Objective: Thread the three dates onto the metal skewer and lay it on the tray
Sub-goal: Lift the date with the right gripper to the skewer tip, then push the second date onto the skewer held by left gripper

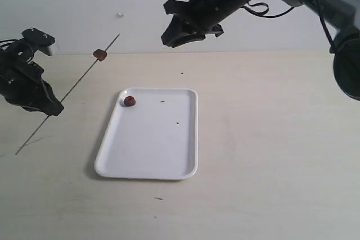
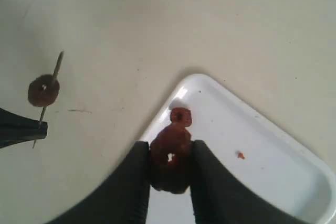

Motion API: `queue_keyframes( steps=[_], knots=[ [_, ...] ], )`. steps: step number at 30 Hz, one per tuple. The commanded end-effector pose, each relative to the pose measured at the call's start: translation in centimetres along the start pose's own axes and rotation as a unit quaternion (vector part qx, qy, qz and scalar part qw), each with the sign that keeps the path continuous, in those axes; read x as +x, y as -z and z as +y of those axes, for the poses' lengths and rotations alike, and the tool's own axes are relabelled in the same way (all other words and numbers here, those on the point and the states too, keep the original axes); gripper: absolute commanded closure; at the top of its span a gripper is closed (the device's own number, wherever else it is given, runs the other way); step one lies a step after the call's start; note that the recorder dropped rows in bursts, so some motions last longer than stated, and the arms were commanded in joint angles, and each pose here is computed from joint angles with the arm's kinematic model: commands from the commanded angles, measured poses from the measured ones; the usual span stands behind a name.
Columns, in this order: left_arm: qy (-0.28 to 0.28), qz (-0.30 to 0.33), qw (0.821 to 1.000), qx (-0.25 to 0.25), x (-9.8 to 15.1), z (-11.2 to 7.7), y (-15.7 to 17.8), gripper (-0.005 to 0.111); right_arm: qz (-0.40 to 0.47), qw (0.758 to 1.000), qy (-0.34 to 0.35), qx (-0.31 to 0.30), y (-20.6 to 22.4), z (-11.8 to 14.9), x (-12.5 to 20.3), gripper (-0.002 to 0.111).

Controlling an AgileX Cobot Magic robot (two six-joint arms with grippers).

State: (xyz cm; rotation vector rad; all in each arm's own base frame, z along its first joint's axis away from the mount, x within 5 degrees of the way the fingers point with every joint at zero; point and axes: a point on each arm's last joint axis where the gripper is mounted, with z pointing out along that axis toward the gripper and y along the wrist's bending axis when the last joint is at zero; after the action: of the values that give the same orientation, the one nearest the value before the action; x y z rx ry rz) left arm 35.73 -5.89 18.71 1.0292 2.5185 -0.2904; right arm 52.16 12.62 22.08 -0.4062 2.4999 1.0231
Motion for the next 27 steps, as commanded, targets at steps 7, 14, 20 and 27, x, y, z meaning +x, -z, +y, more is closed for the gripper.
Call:
queue_keyframes(
  steps=[7,14,20,27],
  knots=[
    [-0.115,-0.039,0.992,-0.031,-2.9,-2.6,-0.9,0.107,-0.041,0.995,-0.008,-0.088,1.0,-0.3,-0.2,0.084],
    [-0.121,-0.035,0.991,-0.047,-2.8,-2.2,-1.9,0.107,-0.061,0.989,-0.025,-0.130,1.2,0.4,-0.6,0.084],
    [-0.100,-0.056,0.990,-0.084,-3.0,-1.2,-3.7,0.107,-0.061,0.989,-0.025,-0.130,1.2,0.4,-0.6,0.084],
    [-0.093,-0.065,0.989,-0.094,-3.1,-1.0,-3.8,0.107,-0.061,0.989,-0.023,-0.130,1.2,0.4,-0.6,0.084]
  ],
)
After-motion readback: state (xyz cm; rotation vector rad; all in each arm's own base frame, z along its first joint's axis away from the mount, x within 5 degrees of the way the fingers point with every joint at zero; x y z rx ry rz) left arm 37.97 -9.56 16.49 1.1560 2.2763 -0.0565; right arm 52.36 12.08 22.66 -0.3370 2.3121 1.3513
